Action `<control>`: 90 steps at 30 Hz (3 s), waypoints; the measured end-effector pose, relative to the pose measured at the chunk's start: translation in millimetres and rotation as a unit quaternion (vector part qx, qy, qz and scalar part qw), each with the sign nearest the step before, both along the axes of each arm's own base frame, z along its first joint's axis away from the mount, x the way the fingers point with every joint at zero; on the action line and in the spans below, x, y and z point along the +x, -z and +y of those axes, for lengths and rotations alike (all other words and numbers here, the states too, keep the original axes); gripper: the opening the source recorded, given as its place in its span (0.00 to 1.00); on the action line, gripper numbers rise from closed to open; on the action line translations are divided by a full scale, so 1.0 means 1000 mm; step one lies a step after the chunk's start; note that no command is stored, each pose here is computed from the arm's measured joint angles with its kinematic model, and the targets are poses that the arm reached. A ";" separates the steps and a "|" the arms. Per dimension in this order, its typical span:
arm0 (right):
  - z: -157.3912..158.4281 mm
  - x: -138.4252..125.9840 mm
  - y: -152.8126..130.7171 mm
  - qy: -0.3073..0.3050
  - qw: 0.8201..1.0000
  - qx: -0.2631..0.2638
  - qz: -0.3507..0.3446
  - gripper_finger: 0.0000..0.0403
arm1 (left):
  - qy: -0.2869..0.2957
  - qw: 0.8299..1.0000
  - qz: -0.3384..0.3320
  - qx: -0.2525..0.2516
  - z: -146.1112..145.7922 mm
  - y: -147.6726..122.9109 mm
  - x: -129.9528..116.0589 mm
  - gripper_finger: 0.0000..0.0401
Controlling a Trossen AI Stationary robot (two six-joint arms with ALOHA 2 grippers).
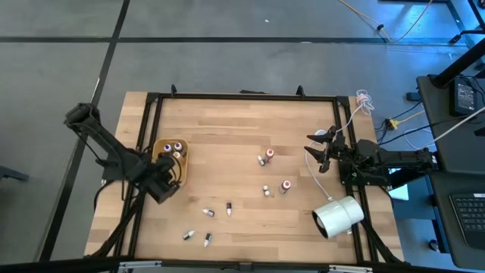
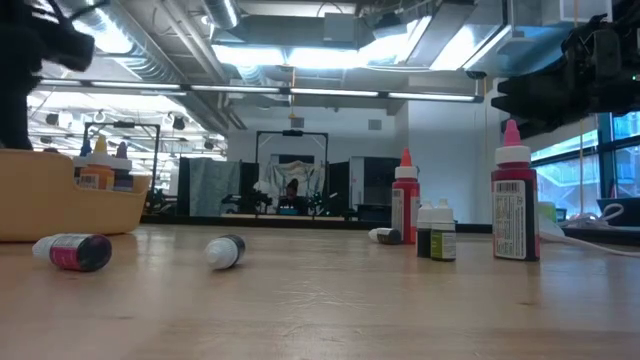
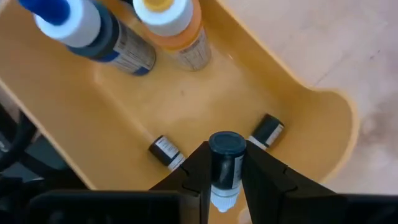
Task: Pick & Place food coloring
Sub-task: Put the small blue food coloring bottle into the yellow bin, then put the small red food coloring bottle into the yellow bin
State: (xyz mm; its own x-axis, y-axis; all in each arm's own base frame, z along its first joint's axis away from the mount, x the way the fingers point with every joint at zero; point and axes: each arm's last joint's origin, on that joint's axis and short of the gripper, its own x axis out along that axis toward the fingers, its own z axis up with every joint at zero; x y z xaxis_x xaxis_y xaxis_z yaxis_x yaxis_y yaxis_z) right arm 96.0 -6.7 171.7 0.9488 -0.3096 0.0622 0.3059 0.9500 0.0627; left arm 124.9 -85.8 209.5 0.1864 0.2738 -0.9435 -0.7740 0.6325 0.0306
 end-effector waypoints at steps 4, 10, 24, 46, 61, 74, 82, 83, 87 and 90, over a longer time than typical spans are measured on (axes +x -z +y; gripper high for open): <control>0.000 0.000 0.000 0.001 1.000 -0.005 0.002 0.57 | -0.001 1.000 0.001 -0.011 0.004 0.008 0.004 0.18; 0.000 0.000 0.000 0.001 1.000 -0.012 0.004 0.57 | -0.014 0.999 -0.026 -0.019 0.007 0.014 0.010 0.21; 0.000 0.000 0.000 0.001 1.000 -0.011 0.004 0.57 | -0.023 0.999 -0.035 -0.017 0.007 0.014 0.012 0.23; 0.000 0.000 0.000 0.000 1.000 -0.009 0.003 0.57 | 0.336 0.913 -0.229 -0.023 -0.039 -0.053 0.079 0.39; 0.000 0.000 0.000 -0.005 1.000 0.003 -0.001 0.57 | 0.258 0.951 -0.023 -0.166 -0.111 0.023 0.119 0.39; 0.000 0.000 0.000 -0.006 1.000 0.003 -0.001 0.57 | 0.185 0.964 -0.004 -0.189 -0.156 0.047 0.097 0.39; 0.000 0.000 0.000 -0.005 1.000 0.002 0.000 0.57 | 0.187 0.967 0.028 -0.169 -0.159 0.067 0.097 0.39; 0.000 0.000 0.000 -0.005 1.000 0.002 0.000 0.57 | 0.187 0.967 0.030 -0.168 -0.160 0.068 0.097 0.39; 0.000 0.000 0.000 -0.005 1.000 0.002 0.000 0.57 | 0.187 0.967 0.033 -0.168 -0.160 0.069 0.097 0.38; 0.000 0.000 0.000 -0.005 1.000 0.002 0.000 0.57 | 0.187 0.968 0.027 -0.167 -0.159 0.068 0.097 0.38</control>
State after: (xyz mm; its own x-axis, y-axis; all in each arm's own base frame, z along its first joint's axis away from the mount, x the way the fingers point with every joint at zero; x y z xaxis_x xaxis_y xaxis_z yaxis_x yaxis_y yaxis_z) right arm 96.1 -6.4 171.7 0.9520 -0.2998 0.0617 0.2958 0.9530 0.0660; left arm 222.2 -245.3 141.8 0.1613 -0.1249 -0.9790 -0.4922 0.8496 -0.1895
